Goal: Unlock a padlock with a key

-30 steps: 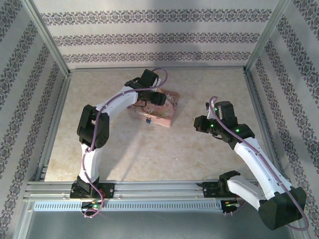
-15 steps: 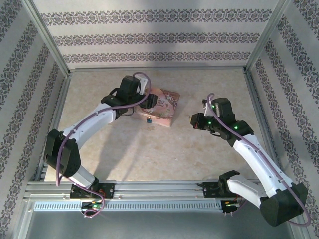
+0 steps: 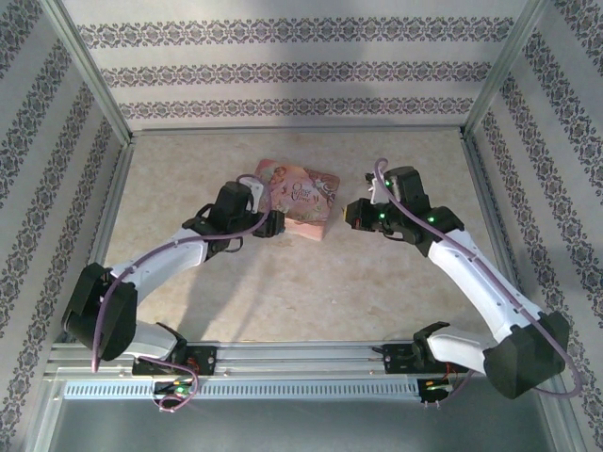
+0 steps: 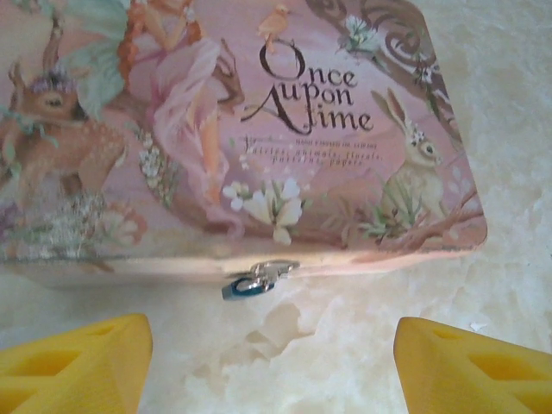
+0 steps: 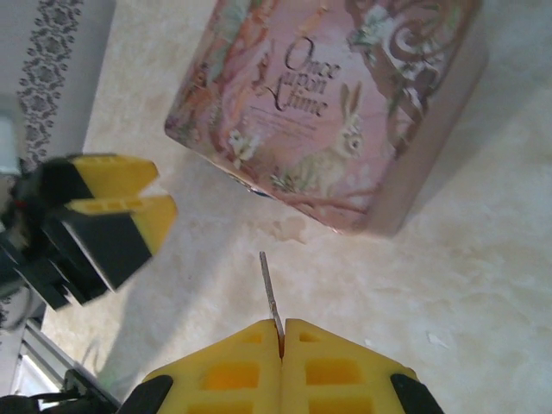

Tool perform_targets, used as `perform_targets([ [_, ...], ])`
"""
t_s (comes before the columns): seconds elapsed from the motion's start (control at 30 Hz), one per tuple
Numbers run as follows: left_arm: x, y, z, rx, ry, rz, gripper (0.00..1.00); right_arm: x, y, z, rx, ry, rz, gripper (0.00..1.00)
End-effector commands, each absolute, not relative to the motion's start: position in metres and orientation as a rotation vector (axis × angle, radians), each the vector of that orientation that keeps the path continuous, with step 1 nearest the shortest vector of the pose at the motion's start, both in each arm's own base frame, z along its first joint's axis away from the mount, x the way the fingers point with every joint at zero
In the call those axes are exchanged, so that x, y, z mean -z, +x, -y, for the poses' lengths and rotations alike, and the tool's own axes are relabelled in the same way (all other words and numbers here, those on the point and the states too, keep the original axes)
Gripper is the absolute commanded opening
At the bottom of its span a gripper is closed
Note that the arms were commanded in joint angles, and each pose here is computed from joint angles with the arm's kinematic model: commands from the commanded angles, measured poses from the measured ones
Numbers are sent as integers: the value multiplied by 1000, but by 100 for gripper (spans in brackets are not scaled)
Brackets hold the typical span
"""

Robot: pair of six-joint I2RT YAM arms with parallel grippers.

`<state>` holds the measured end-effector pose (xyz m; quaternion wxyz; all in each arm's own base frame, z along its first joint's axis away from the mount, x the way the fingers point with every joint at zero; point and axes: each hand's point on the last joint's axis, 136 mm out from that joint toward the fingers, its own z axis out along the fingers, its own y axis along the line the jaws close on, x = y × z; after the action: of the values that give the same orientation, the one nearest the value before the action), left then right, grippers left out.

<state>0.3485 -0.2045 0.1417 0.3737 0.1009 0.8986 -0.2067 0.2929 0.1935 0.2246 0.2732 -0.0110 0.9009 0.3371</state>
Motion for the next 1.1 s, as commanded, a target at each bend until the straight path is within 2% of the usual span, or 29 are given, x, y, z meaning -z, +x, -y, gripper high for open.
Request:
perform_targets([
  [0.0, -157, 352, 208, 600, 234, -2214, 74, -248, 303, -211, -978, -87, -2362, 0],
  [0.23, -149, 344, 203, 606, 212, -2211, 74, -250, 324, -227, -1016, -136, -2363, 0],
  [0.5, -144, 332, 213, 749, 175, -2207, 70, -242, 348, -245, -1124, -165, -2352, 0],
  [0.63, -134, 328, 214, 786, 141, -2208, 65, -229, 364, -251, -1166, -155, -2362, 0],
  [1.07, -108, 343, 213, 883, 52, -2220, 65, -174, 387, -277, -1275, -118, -2425, 0],
])
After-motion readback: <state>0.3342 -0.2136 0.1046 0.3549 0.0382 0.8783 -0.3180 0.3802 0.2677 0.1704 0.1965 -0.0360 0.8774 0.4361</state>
